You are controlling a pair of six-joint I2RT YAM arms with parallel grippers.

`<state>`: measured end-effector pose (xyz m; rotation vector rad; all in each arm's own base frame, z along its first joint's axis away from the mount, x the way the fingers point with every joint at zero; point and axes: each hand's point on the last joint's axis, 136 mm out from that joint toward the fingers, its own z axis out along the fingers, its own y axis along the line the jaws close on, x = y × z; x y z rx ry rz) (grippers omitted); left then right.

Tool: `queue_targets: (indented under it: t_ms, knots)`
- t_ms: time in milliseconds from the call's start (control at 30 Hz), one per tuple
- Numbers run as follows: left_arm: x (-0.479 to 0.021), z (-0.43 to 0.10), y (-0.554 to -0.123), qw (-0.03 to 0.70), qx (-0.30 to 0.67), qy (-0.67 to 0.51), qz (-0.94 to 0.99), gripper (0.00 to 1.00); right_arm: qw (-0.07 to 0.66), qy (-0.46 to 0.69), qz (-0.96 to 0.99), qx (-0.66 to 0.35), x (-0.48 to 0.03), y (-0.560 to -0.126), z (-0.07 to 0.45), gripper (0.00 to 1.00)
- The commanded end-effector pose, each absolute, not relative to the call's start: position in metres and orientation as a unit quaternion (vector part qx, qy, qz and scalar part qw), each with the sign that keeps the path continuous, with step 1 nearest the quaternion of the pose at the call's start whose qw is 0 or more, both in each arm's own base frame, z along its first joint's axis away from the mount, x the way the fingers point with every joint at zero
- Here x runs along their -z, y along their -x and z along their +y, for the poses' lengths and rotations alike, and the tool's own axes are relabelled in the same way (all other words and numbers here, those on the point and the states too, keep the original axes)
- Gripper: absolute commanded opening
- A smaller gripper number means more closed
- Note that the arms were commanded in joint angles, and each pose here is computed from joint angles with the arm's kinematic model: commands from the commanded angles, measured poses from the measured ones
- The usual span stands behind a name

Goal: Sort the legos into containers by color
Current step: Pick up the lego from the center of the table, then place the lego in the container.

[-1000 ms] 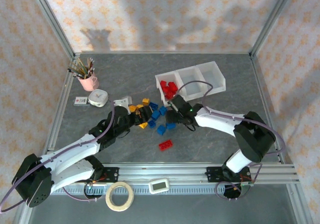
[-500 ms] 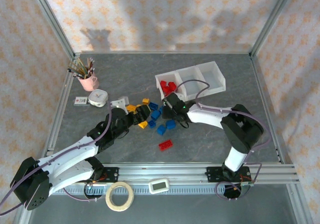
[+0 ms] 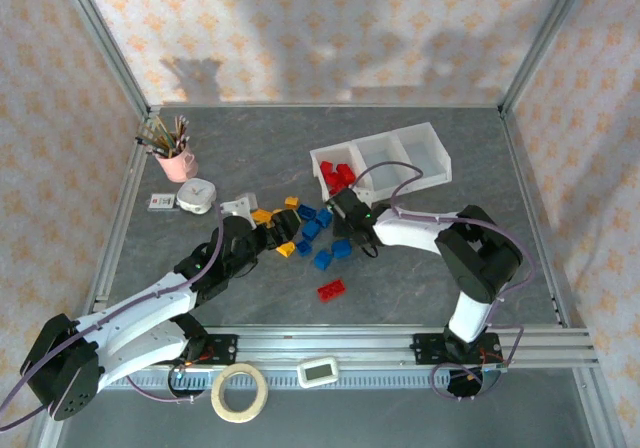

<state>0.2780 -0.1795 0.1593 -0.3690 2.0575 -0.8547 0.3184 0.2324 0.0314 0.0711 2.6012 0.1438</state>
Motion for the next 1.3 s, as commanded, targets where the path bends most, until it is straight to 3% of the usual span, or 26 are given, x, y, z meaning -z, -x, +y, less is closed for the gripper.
queue_targets:
  t_ms: [0,333,600,800,1267]
  knots:
    - [-0.163,-0.178,-0.278,0.438,0.341,0.149,0.819,0.99,0.271,-0.038,0.961,-0.050,-0.036,-0.319,0.227,0.62]
    - [-0.165,-0.177,-0.278,0.440,0.338,0.148,0.819,0.99,0.282,-0.033,0.957,-0.059,-0.046,-0.320,0.228,0.48]
    - [-0.177,-0.180,-0.282,0.450,0.338,0.136,0.815,0.99,0.324,-0.032,0.942,-0.082,-0.095,-0.331,0.226,0.43]
    - [-0.193,-0.179,-0.291,0.466,0.322,0.123,0.815,0.99,0.355,-0.029,0.931,-0.077,-0.127,-0.367,0.223,0.44]
    - [-0.209,-0.163,-0.318,0.482,0.310,0.132,0.809,0.99,0.367,-0.028,0.928,-0.057,-0.127,-0.460,0.251,0.48]
